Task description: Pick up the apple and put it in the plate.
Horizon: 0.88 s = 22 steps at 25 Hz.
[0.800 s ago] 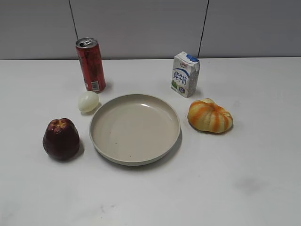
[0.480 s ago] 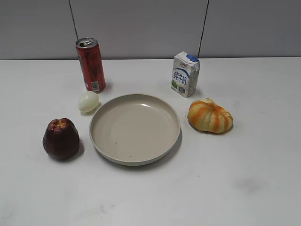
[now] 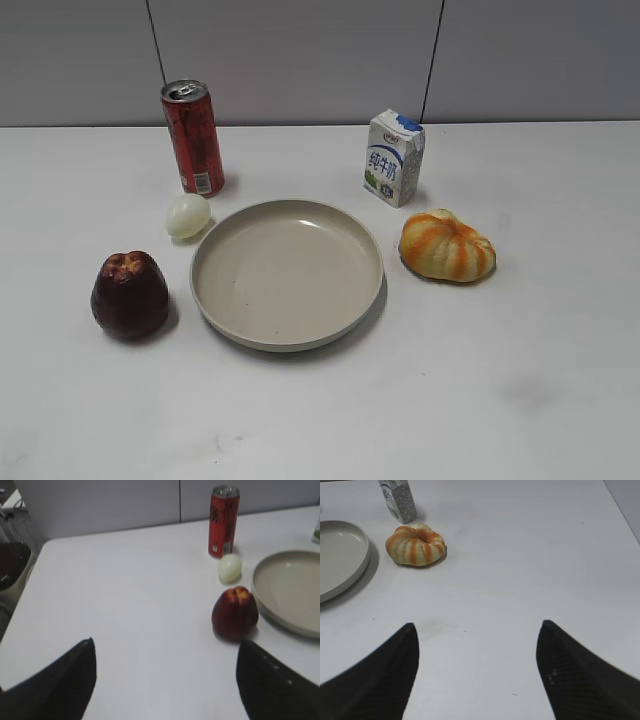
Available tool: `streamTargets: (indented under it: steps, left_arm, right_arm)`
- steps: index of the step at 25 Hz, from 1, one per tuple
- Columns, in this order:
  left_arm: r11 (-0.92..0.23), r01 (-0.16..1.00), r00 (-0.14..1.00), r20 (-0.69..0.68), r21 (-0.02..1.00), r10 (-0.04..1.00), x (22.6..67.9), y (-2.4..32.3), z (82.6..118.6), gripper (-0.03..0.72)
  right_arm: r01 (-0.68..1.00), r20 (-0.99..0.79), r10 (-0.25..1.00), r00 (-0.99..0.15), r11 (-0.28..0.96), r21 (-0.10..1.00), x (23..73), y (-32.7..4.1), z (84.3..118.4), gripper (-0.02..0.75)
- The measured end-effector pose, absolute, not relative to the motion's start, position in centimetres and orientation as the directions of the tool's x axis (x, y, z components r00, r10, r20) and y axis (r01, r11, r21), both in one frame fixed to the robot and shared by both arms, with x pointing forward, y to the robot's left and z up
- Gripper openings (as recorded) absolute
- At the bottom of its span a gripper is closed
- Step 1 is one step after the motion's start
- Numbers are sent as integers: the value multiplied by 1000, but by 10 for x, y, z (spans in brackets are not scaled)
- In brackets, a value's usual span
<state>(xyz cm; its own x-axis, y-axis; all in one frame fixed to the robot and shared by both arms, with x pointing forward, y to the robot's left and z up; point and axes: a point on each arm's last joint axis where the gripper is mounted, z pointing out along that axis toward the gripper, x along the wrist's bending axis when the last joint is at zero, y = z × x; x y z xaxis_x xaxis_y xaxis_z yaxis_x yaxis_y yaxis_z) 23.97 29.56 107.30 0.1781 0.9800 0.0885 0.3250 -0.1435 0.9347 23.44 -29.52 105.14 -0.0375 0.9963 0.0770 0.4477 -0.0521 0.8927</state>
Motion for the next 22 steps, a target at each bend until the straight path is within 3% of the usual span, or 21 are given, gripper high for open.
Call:
streamTargets:
  steps: [3,6,13,17,22]
  left_arm:
    - [-115,227,163,79,967,983,260,294,1093,658]
    - [-85,242,165,46,966,985,292,291,1106,655]
    - [-97,501,239,-30,860,971,388,271,1130,645]
    - [-197,665,341,-58,721,938,441,243,1133,638]
    - [-342,796,438,-84,500,895,489,203,1101,635]
  right_arm:
    - [448,77,996,-38,-52,893,234,-295,1051,585]
    - [448,77,996,-38,-52,893,234,-295,1051,585]
    - [448,77,996,-38,-52,893,234,-295,1051,585]
    - [448,77,996,-38,-52,893,234,-295,1051,585]
    - [448,77,996,-38,-52,893,234,-295,1051,585]
